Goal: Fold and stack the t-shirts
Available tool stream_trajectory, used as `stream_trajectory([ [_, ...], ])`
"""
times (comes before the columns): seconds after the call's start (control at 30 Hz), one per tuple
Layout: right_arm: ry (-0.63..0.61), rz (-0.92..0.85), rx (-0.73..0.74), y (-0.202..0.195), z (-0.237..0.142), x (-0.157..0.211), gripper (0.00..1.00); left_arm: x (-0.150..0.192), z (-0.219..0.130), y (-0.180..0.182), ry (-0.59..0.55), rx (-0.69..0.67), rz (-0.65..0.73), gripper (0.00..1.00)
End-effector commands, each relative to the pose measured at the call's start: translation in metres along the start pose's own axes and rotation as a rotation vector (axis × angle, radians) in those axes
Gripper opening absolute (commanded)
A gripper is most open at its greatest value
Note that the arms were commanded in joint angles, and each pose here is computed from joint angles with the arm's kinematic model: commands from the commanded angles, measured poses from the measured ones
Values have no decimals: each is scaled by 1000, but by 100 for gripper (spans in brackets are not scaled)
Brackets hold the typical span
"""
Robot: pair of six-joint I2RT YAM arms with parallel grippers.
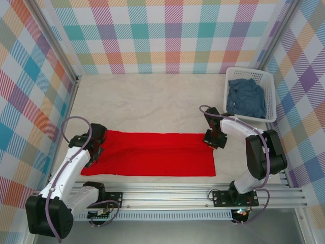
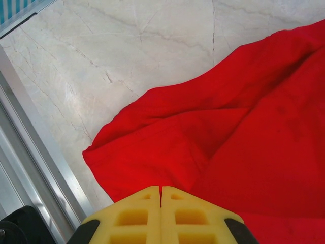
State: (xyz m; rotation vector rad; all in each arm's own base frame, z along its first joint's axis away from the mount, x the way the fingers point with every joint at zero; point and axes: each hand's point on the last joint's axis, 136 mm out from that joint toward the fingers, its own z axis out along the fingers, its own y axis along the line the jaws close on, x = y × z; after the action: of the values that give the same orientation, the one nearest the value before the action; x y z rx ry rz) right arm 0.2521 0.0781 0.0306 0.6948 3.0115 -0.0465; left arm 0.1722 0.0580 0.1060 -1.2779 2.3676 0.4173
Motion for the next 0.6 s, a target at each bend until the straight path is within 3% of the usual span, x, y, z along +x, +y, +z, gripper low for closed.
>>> stream_trajectory([
  [0.0, -3, 11, 44, -9, -1, 2, 0, 7, 1, 14, 8, -34, -1, 0],
  [0.23, -12, 10, 51, -8, -2, -2, 1, 15, 4, 16, 38, -38, -10, 0],
  [0.3, -11, 10, 42, -7, -4, -1, 15, 16, 4, 19, 38, -47, -12, 0],
  [0.37, -19, 14, 34, -7, -9, -1, 30, 16, 3, 18, 38, -40, -11, 15],
  [0.43, -38, 25, 28, -9, -17, -1, 37, 13, 0, 16, 35, -30, -14, 30],
  [0.57, -90, 34, -1, -13, -36, -3, 38, -5, -17, 8, -5, 7, -1, 38],
])
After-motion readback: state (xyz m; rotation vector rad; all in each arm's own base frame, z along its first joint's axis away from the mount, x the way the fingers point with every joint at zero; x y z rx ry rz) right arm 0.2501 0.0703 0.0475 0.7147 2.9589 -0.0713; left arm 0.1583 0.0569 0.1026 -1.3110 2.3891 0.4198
